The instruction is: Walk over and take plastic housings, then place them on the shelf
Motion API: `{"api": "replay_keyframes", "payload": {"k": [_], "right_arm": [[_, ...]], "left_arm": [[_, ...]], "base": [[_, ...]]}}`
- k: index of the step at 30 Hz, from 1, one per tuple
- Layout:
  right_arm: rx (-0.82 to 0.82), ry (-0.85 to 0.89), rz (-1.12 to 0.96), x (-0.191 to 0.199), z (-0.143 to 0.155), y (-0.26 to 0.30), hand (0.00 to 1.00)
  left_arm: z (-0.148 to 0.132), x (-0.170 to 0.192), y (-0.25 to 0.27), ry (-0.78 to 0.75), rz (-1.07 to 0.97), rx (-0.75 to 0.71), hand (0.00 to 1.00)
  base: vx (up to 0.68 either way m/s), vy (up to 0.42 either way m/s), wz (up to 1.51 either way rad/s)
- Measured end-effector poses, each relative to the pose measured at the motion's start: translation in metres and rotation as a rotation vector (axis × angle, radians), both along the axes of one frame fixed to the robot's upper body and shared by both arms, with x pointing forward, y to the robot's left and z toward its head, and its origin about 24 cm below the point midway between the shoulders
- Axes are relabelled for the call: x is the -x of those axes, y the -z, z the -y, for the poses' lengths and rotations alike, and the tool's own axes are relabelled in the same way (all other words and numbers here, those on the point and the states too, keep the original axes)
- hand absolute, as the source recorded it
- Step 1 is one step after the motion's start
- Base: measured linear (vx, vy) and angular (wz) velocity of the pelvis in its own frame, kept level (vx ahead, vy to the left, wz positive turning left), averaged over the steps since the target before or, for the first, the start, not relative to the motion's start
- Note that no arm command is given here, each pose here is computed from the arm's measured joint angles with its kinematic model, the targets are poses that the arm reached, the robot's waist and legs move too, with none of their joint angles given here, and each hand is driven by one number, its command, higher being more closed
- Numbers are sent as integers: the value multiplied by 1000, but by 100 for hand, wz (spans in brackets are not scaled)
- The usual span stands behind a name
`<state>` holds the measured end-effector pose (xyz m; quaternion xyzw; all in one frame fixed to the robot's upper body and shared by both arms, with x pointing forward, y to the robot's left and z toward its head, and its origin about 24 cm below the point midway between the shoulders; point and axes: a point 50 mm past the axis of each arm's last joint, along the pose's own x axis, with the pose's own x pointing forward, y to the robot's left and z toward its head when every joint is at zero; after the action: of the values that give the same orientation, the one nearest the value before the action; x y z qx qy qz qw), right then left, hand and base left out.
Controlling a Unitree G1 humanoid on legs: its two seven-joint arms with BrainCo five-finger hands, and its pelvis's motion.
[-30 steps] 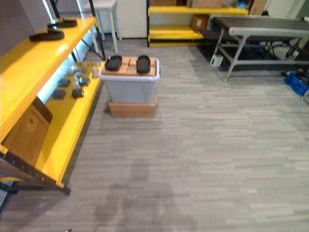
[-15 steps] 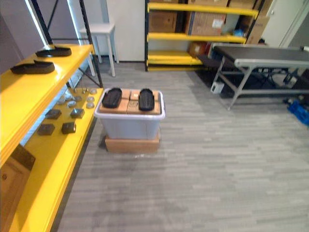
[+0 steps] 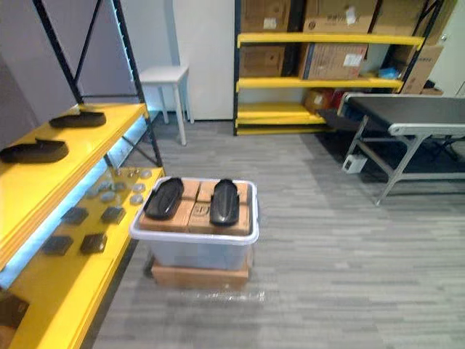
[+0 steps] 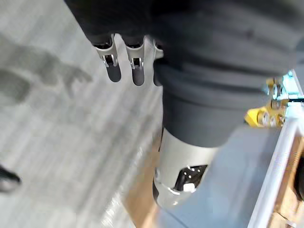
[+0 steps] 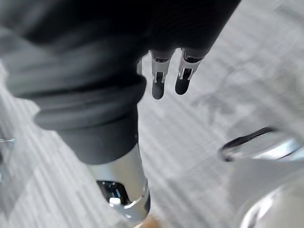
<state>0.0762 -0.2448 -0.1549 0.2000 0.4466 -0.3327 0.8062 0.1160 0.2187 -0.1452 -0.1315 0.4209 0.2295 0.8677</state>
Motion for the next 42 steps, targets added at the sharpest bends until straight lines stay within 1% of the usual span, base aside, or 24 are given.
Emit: {"api": "replay_keyframes", "payload": {"k": [4, 6, 7, 10, 12, 14, 15, 16, 18, 19, 22, 24, 27, 30, 33, 36, 38, 41, 42], "right_arm": [[13, -3, 30, -12, 4, -4, 0], [29, -14, 61, -24, 8, -8, 0], [22, -27, 60, -25, 4, -7, 0], [52, -73, 95, -36, 4, -13, 0], [84, -113, 135, -46, 4, -19, 0], [140, -161, 214, -62, 6, -33, 0], [206, -190, 268, -71, 12, -46, 0], [232, -196, 295, -76, 15, -52, 0], [346, -263, 346, -91, 18, -69, 0], [363, -268, 356, -94, 18, -72, 0], [461, -290, 365, -98, 29, -85, 0], [526, -367, 416, -111, 23, -99, 0], [570, -396, 494, -126, 14, -116, 0], [636, -403, 597, -155, 9, -142, 0], [714, -441, 754, -203, -9, -184, 0], [772, -419, 900, -240, -26, -230, 0], [819, -413, 940, -253, -29, -249, 0], [947, -365, 969, -273, -21, -285, 0], [962, -351, 971, -276, -18, -290, 0]], "left_arm": [[4, 15, 5, -31, -33, 32, 0], [6, 26, 8, 1, -70, 30, 0], [2, 27, 8, 10, -78, 19, 0], [-7, 14, 3, 57, -49, -21, 0], [-10, 13, 2, 68, -48, -32, 0], [-16, 7, -3, 99, -27, -63, 0], [-17, 2, -5, 124, -17, -75, 0], [-17, -1, -6, 125, -7, -78, 0], [-20, -11, -11, 119, 28, -93, 0], [-23, -12, -12, 118, 31, -106, 0], [-4, -6, -6, 123, 16, -66, 0], [5, 3, -1, 123, -5, -41, 0], [12, -1, -2, 145, 9, -33, 0], [17, -18, -8, 174, 69, -36, 0], [21, -34, -16, 170, 128, -41, 0], [21, -48, -23, 141, 179, -48, 0], [23, -53, -26, 154, 203, -48, 0], [28, -59, -30, 165, 230, -45, 0], [29, -60, -30, 167, 231, -46, 0]], "base": [[468, 7, -60], [482, 176, -67], [456, 151, -24], [448, 139, 28], [329, 83, 6], [321, -21, 29], [285, -90, 46], [318, -122, 40], [244, -175, 33], [250, -233, 50], [237, -219, 14], [146, -143, -16], [107, -33, 10], [-23, 86, 30], [-105, 112, 20], [-157, 87, 29], [-153, 55, 10], [-138, 52, 7], [-150, 59, 6]]}}
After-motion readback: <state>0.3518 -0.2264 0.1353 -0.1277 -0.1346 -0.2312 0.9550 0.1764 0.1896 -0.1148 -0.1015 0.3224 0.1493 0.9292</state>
